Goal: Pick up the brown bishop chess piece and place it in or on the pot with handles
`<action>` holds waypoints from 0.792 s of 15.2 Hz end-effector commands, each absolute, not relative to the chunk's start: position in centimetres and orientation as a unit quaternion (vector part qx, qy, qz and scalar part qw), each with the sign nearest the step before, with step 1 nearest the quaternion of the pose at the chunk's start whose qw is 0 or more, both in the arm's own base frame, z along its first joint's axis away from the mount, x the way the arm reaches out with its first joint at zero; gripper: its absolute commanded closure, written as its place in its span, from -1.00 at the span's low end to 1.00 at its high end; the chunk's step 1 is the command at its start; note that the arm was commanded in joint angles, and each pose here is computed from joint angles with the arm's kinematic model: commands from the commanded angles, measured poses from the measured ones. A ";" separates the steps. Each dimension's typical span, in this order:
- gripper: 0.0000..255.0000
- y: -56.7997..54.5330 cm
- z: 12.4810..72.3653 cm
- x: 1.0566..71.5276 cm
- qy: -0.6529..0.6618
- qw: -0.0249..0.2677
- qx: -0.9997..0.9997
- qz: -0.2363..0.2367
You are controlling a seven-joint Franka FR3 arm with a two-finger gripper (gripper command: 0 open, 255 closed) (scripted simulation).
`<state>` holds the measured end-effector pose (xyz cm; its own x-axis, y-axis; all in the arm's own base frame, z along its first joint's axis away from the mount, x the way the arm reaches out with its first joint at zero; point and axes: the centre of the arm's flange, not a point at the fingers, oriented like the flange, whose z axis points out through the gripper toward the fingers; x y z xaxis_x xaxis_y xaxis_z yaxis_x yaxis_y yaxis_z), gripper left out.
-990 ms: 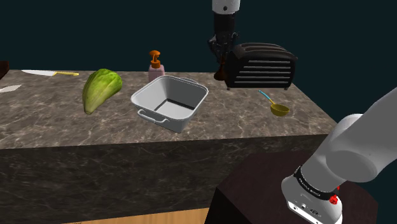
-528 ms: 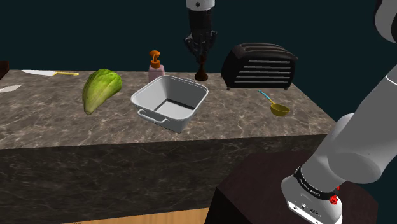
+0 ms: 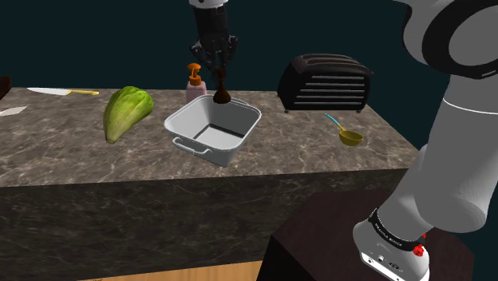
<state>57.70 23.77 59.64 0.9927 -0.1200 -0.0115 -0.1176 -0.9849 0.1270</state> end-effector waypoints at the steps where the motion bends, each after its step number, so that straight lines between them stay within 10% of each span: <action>1: 1.00 24.8 59.3 58.3 -0.060 0.063 0.996 -0.010; 12: 1.00 24.8 53.5 58.3 -0.060 0.063 0.996 -0.010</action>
<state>58.31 24.92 54.00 0.9925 -0.1215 -0.0119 -0.1190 -0.9848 0.1268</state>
